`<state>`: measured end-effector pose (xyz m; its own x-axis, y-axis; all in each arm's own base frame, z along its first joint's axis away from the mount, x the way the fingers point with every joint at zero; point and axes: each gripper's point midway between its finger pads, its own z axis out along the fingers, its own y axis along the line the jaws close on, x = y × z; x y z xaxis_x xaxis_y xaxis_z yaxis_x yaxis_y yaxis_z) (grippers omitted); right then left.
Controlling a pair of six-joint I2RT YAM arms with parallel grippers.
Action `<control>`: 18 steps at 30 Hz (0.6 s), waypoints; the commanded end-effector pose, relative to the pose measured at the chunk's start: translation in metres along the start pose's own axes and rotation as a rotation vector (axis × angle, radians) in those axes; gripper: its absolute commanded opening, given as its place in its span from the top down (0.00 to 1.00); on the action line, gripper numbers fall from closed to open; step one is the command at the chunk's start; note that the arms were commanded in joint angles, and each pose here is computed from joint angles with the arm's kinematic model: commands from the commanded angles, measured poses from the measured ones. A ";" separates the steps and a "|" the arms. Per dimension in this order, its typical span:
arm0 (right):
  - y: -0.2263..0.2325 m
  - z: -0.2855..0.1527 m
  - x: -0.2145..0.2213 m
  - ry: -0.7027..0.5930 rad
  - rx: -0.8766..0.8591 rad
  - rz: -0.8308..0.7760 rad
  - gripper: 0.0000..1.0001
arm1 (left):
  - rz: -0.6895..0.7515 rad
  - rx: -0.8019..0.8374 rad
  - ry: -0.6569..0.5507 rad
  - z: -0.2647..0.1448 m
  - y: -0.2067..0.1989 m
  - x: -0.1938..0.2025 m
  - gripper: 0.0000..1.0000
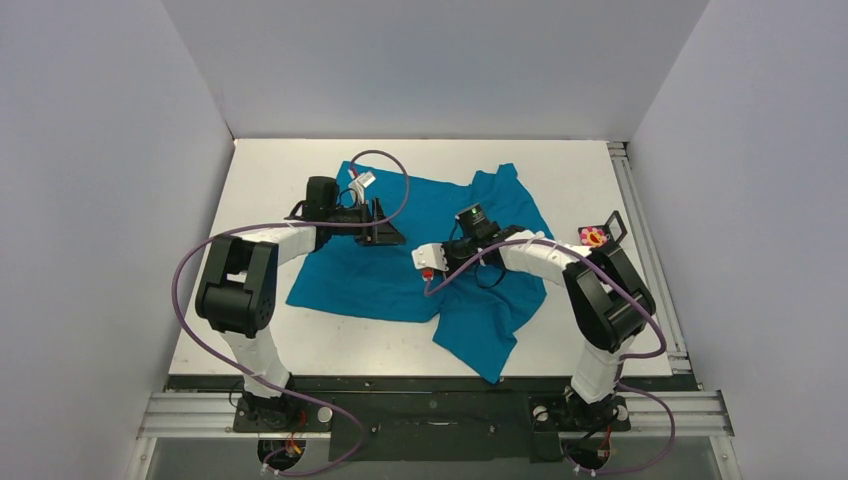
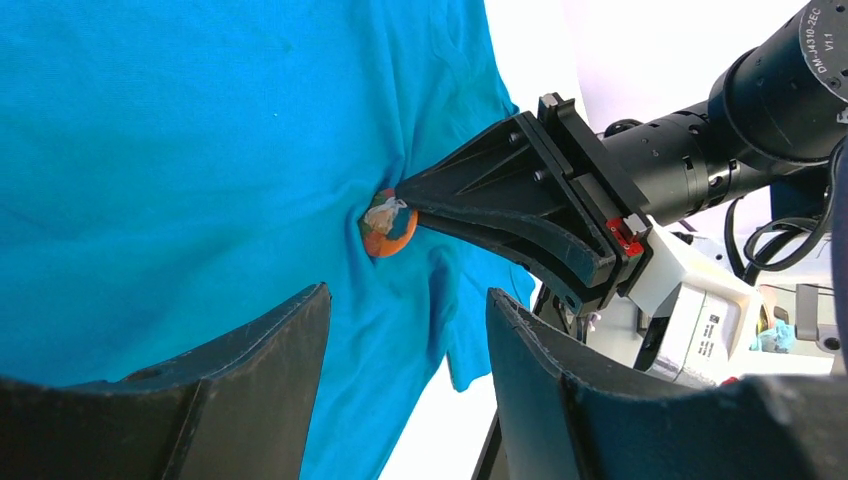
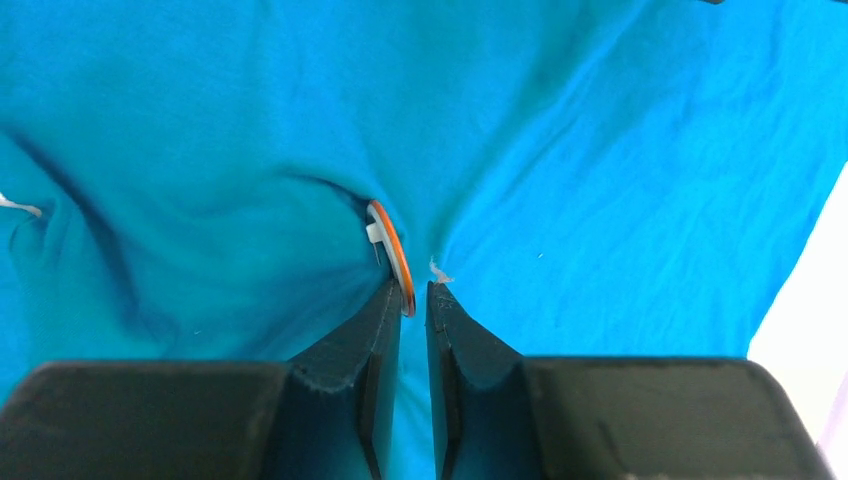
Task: Remove the brooch from the garment
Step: Remove the brooch from the clothes.
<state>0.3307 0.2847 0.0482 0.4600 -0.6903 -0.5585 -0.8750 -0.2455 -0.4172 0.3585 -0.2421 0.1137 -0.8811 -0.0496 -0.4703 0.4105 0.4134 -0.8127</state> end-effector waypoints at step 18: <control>-0.013 -0.007 -0.015 0.020 -0.049 0.056 1.00 | 0.076 -0.069 -0.092 -0.022 0.004 -0.021 0.45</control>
<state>0.3163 0.2968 0.0539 0.5149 -0.6899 -0.5089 -0.8527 -0.3507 -0.3872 0.3655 -0.2317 0.1069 -0.8749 -0.0701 -0.4792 0.3972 0.4624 -0.7927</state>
